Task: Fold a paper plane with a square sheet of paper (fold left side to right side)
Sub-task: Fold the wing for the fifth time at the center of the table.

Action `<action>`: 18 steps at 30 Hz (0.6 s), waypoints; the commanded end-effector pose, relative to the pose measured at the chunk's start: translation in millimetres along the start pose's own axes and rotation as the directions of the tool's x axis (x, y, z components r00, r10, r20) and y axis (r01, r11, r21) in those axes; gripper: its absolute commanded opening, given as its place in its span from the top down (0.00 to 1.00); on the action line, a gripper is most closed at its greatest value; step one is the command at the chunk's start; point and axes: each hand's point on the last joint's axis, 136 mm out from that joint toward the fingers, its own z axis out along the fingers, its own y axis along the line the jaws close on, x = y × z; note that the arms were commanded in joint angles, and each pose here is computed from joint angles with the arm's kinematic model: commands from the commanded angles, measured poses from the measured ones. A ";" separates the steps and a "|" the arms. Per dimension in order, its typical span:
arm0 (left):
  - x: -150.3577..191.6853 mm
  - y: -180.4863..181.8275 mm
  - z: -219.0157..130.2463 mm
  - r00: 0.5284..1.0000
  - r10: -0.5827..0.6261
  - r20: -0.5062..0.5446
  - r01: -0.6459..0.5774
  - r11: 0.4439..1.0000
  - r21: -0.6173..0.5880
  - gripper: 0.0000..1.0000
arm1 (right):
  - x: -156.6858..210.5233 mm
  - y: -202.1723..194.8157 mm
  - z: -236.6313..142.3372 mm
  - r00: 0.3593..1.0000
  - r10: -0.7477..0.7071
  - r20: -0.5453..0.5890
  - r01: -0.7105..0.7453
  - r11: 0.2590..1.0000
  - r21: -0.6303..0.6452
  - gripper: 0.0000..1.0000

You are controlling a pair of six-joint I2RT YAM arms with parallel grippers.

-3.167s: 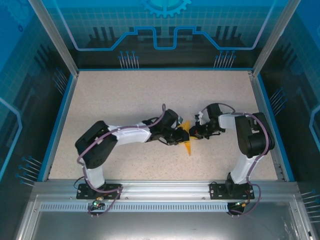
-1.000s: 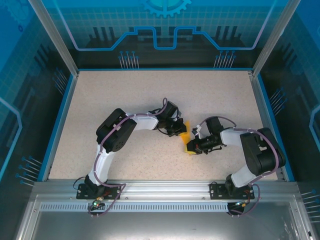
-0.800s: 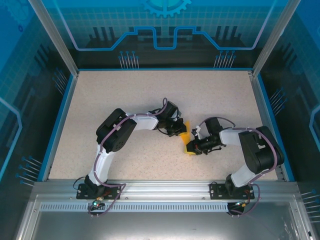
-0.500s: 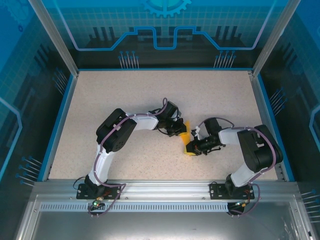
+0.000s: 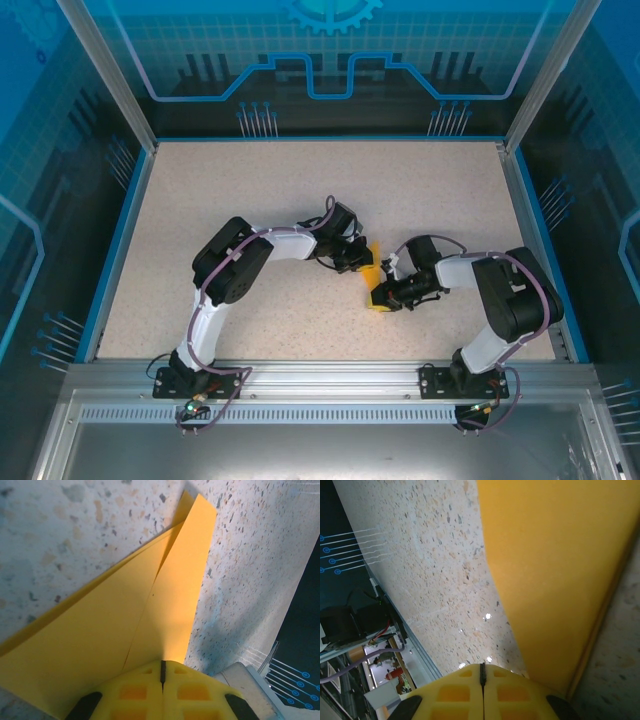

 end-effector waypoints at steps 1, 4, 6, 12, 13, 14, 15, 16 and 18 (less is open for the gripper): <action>15.6 54.3 11.2 0.996 -0.082 -0.033 0.075 0.982 -0.172 0.97 | 3.7 -5.1 5.4 1.000 -0.005 -0.027 0.006 0.999 0.041 0.94; 15.2 54.5 11.0 0.996 -0.082 -0.032 0.076 0.982 -0.172 0.97 | 4.7 -8.1 4.8 1.000 -0.003 -0.027 0.005 0.998 0.062 0.94; 15.7 54.6 11.1 0.996 -0.083 -0.033 0.076 0.982 -0.172 0.97 | 4.3 -10.0 4.2 1.000 -0.003 -0.025 0.005 0.997 0.076 0.94; 15.2 54.3 10.8 0.996 -0.082 -0.030 0.076 0.982 -0.173 0.97 | 7.1 -18.0 3.3 0.999 0.007 -0.034 -0.003 0.993 0.120 0.94; 15.1 54.5 10.6 0.996 -0.082 -0.029 0.076 0.982 -0.173 0.97 | 7.6 -19.6 3.3 0.999 0.009 -0.035 -0.005 0.992 0.128 0.95; 15.3 55.0 11.1 0.996 -0.083 -0.030 0.077 0.982 -0.173 0.97 | 7.9 -20.7 3.5 0.999 0.010 -0.036 -0.006 0.991 0.133 0.95; 15.0 56.1 10.8 0.996 -0.086 -0.029 0.080 0.981 -0.176 0.97 | 8.2 -22.5 3.9 0.999 0.014 -0.036 -0.009 0.990 0.140 0.94; 15.0 56.3 11.0 0.996 -0.087 -0.028 0.080 0.981 -0.177 0.97 | 8.8 -24.0 4.5 0.999 0.019 -0.039 -0.013 0.990 0.143 0.94; 14.4 58.1 11.3 0.995 -0.092 -0.026 0.086 0.980 -0.178 0.97 | 10.1 -27.5 6.4 0.999 0.028 -0.045 -0.021 0.989 0.148 0.94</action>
